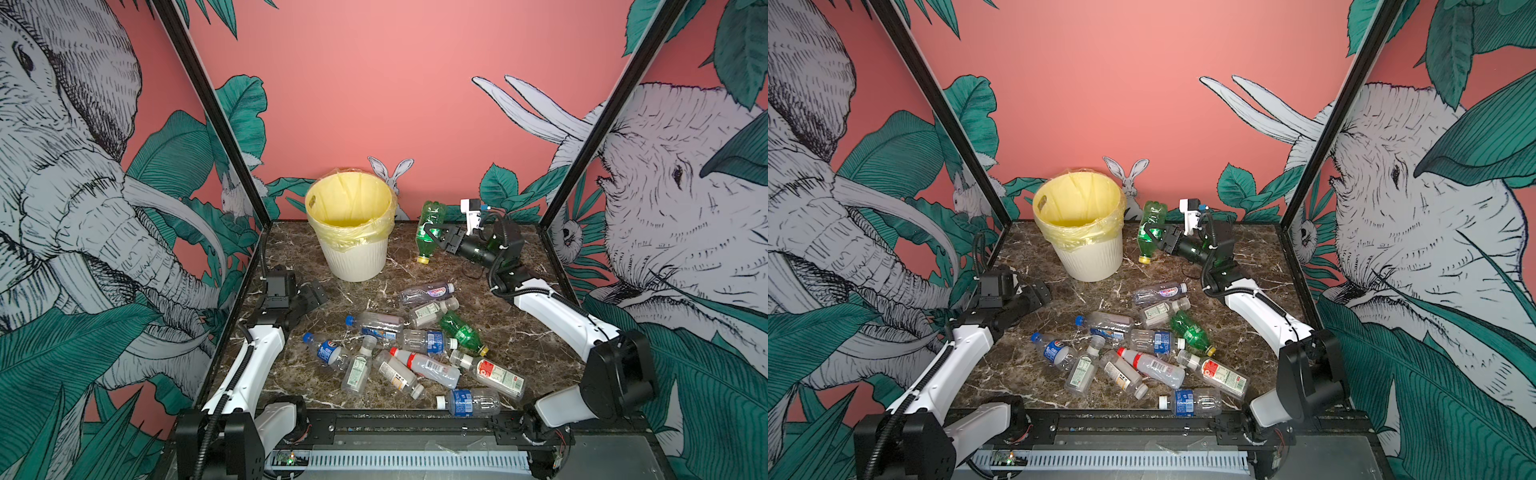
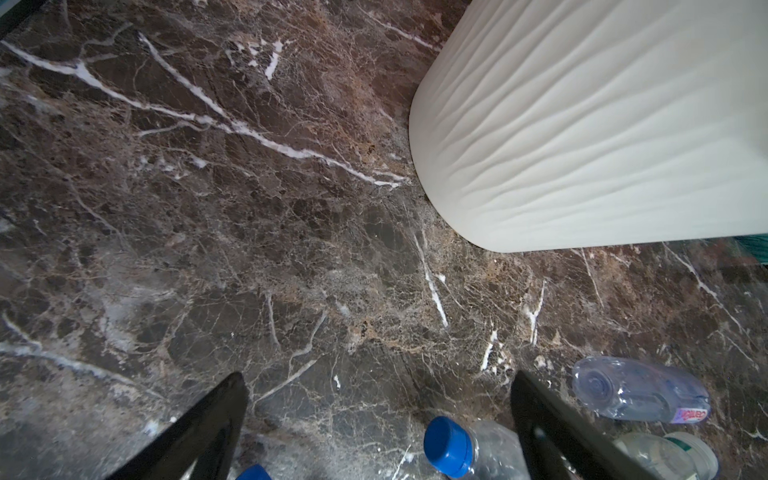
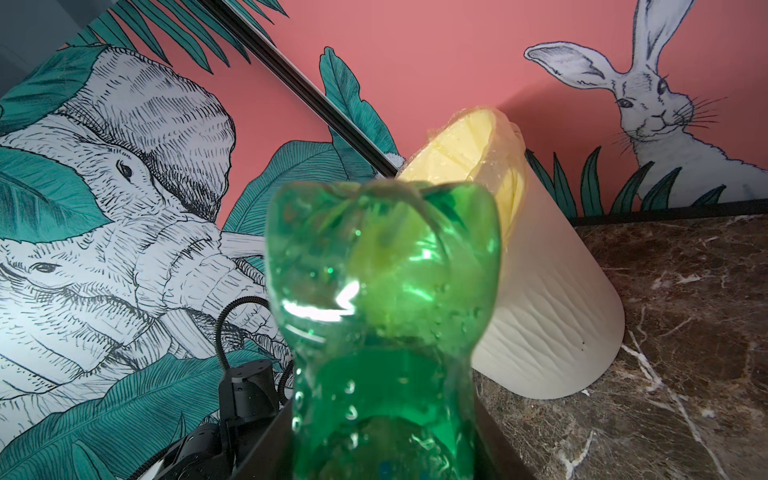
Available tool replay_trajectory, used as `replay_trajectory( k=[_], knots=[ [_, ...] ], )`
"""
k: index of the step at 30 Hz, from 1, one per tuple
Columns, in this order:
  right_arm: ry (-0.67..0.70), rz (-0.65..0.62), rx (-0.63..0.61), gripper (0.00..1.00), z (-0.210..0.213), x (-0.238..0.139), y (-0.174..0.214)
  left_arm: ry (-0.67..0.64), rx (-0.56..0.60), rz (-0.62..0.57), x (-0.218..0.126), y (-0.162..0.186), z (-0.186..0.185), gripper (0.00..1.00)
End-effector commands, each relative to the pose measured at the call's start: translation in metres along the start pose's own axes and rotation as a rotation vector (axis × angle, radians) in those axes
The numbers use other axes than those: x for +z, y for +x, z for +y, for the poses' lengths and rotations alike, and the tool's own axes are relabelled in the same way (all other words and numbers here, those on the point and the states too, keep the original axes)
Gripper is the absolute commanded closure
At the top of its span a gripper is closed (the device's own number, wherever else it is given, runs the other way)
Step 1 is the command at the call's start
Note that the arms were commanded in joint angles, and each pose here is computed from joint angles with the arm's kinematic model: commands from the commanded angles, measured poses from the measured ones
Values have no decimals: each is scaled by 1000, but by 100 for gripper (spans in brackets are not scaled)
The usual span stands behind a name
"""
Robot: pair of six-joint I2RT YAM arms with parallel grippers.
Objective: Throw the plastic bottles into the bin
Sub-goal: 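Lift the green bottle with the right gripper toward the bin, then open the right gripper over the bin to drop the green bottle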
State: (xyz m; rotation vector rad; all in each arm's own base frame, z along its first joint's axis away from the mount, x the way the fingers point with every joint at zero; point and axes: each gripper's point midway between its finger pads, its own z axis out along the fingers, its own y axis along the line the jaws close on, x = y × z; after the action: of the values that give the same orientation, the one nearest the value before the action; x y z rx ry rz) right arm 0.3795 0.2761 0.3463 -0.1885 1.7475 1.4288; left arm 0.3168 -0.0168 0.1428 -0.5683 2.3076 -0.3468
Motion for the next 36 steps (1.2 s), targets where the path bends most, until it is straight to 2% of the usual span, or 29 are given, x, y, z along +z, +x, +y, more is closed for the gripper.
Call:
replay_trajectory(
  k=[1,9,13,18,19,20,21,22,23,25,29,32,36],
  knots=[
    [-3,-33,-41,60,6,-5,-3,6,-18,-1,0,2,1,1],
    [45,-17,-136,61,25,10,-10,5,-25,-11,-3,5,4,1],
    [24,-9,-207,60,57,44,-31,14,-22,-1,-3,6,2,1],
    [-2,-48,-246,57,75,114,-64,31,-27,14,-3,10,-1,1],
    [9,-42,-241,50,71,133,-68,30,-29,17,-4,10,0,1],
    [48,-26,-225,37,61,154,-72,28,-32,21,-4,11,0,1],
    [62,-14,-220,12,60,167,-76,26,-37,22,-5,11,0,1],
    [57,2,-216,1,55,182,-76,32,-45,27,-5,12,-1,1],
    [40,-27,-210,1,60,186,-85,44,-50,30,-7,12,-4,1],
    [20,-96,-182,1,62,187,-96,52,-59,32,-11,10,-6,0],
    [34,-121,-197,1,70,180,-104,57,-52,18,-23,6,-9,0],
    [85,-198,-252,1,84,147,-115,65,-44,2,-31,3,-11,0],
    [144,-126,-281,1,94,116,-105,65,-48,4,-43,4,-12,0]
  ],
)
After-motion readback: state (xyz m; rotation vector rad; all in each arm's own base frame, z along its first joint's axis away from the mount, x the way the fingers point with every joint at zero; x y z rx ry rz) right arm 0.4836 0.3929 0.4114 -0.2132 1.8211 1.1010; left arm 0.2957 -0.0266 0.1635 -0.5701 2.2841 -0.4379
